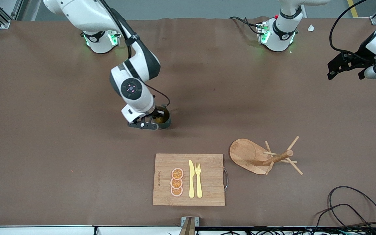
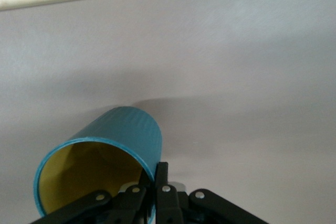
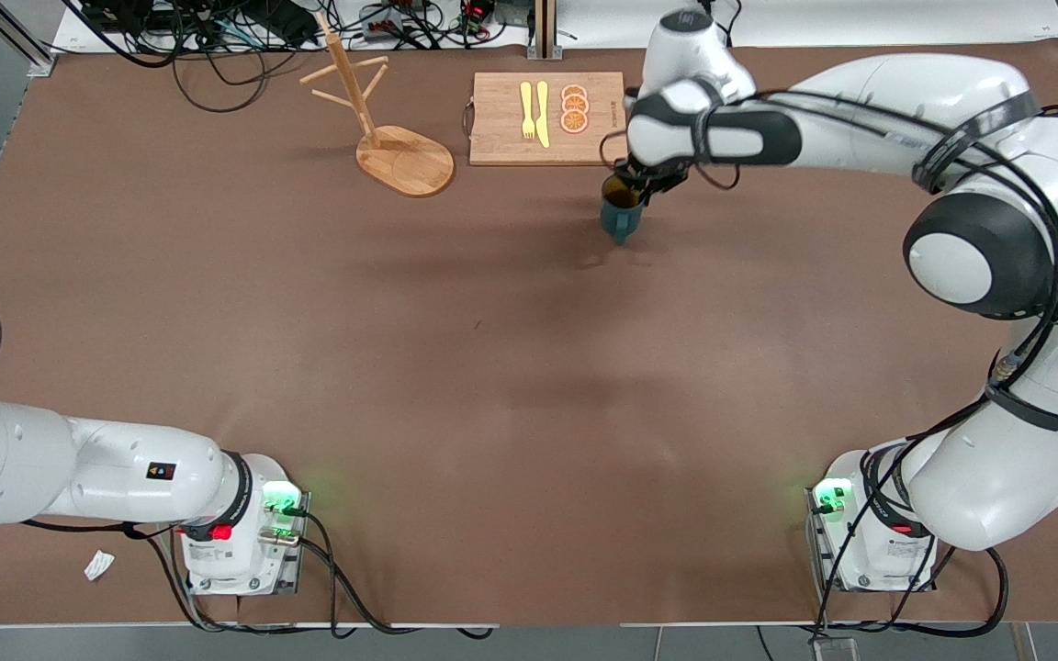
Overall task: Transfer cup from left to right arm and place
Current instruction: 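Close the right gripper on the mug rim while the left gripper releases, then carry the mug away with the right gripper and set it on the table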
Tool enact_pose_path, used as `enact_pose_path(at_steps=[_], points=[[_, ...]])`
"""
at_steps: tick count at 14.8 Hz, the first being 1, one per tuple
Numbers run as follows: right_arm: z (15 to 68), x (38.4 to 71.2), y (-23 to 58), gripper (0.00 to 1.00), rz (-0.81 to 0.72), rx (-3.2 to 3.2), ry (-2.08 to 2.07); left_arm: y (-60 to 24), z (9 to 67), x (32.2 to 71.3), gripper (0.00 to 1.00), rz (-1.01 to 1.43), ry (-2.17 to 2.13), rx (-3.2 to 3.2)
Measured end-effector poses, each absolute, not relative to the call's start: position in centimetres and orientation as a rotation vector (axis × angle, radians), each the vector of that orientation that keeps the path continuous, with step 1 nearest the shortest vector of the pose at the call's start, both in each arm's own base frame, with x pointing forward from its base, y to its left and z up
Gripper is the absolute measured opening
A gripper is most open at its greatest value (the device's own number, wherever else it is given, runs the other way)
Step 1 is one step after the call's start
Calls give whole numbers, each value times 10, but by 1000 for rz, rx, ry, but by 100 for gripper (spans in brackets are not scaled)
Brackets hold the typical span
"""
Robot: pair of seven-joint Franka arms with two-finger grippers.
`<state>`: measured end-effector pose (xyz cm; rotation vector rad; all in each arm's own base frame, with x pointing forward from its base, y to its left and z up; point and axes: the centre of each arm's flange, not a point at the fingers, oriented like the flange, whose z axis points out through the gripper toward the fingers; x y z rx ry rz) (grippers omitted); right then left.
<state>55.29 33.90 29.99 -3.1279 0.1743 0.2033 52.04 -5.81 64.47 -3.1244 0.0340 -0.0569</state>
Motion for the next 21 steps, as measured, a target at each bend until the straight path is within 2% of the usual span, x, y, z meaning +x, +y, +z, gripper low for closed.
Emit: enact_pose_path(at_steps=[4, 8, 12, 16, 19, 21], points=[[354, 586, 291, 4, 187, -3109, -86, -56, 646, 522, 100, -72, 28, -3127], [370, 609, 210, 4, 247, -3071, -355, -56, 648, 522, 100, -85, 24, -3136], [355, 612, 168, 4, 304, -3052, -462, -56, 648, 523, 100, -88, 23, -3136], [330, 613, 131, 4, 213, -3037, -704, -58, 650, 523, 100, -100, 31, -3137], [301, 596, 97, 4, 132, -2981, -927, -60, 653, 523, 100, -117, 34, -3137], [293, 587, 75, 4, 132, -2929, -1067, -59, 653, 523, 100, -117, 32, -3137]])
